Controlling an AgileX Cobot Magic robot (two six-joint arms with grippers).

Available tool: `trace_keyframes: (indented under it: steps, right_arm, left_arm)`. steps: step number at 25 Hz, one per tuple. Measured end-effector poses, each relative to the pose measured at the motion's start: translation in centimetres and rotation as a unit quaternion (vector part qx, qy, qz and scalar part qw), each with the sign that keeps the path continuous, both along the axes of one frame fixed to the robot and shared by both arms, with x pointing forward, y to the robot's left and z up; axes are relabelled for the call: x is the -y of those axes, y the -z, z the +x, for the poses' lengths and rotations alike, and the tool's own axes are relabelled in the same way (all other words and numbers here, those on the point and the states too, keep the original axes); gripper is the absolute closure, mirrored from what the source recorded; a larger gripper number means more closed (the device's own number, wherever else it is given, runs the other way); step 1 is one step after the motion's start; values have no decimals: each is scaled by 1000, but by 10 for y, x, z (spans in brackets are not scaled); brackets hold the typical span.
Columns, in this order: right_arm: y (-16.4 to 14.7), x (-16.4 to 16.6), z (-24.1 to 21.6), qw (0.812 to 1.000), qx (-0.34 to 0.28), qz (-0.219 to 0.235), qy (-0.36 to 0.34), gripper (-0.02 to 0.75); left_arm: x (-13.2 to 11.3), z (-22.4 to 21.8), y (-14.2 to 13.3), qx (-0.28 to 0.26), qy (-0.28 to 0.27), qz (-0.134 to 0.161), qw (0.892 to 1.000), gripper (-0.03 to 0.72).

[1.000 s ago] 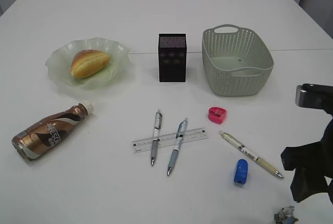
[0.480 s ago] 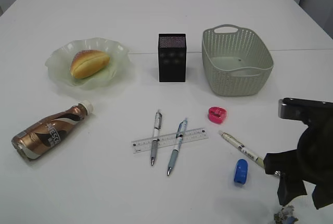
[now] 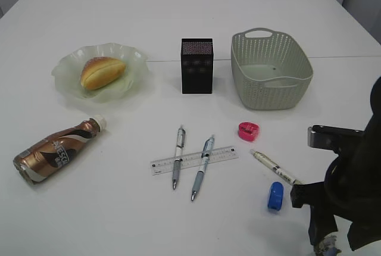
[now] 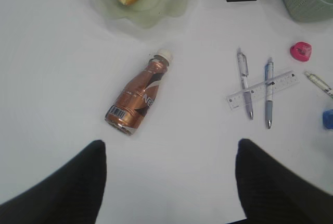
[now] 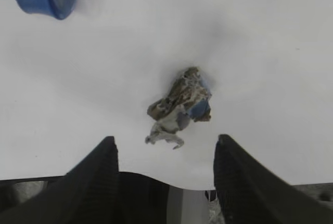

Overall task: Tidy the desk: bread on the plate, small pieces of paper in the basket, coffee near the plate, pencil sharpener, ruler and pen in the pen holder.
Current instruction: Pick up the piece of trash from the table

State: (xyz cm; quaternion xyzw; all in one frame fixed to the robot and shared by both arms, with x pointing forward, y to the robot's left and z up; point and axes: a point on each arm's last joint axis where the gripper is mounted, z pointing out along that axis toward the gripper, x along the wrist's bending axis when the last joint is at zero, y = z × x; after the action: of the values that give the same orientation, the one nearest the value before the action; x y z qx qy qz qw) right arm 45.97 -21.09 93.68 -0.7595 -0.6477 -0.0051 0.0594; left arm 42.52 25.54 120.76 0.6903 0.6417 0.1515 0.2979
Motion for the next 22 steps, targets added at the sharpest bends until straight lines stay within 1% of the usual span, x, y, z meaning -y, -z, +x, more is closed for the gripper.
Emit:
trace_keyframes:
  steps: [7, 22]
  right_arm:
    - [15, 0, 3, 1000, -22, -15, -6, 281]
    - [27, 0, 7, 999, -29, -20, -6, 281]
  left_arm:
    - [0, 0, 0, 0, 0, 0, 1000, 129]
    - [0, 0, 0, 0, -1, 2, 1000, 129]
